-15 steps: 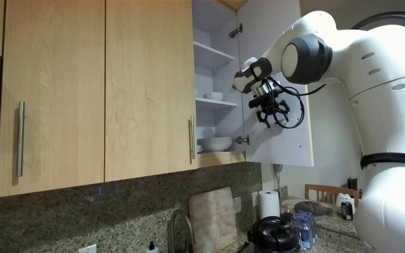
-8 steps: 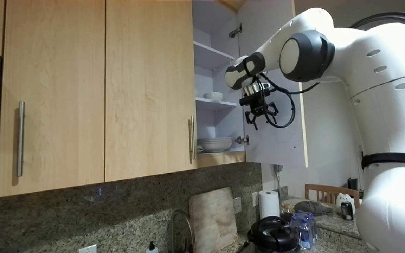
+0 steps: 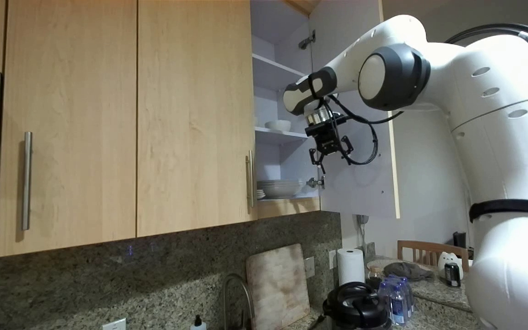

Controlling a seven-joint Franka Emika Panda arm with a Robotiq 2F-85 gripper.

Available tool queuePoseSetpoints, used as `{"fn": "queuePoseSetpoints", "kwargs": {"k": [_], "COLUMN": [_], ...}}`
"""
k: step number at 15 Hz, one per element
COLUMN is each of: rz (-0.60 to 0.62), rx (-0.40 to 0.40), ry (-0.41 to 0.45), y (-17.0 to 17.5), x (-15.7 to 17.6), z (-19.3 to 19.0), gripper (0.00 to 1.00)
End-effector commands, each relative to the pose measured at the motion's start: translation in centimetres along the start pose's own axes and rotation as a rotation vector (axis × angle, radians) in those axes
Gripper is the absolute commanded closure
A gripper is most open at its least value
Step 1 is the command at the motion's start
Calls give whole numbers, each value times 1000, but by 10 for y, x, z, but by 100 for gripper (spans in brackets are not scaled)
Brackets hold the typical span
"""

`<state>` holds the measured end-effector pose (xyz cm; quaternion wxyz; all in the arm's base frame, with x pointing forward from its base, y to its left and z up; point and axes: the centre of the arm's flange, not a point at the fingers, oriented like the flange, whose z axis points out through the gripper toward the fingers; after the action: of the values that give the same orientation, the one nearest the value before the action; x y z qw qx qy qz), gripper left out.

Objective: Open the right upper cabinet door

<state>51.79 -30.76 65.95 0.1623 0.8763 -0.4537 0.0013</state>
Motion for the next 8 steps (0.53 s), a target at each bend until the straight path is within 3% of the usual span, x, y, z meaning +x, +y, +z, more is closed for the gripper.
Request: {"fn": "queuePoseSetpoints", "kwargs": {"k": [1, 8], "rz": [-159, -319], "rx": [2, 18], "ry": [-52, -37], "y": [-23, -37], "x": [2, -31], "z": [-9, -30], "gripper": [0, 0]}}
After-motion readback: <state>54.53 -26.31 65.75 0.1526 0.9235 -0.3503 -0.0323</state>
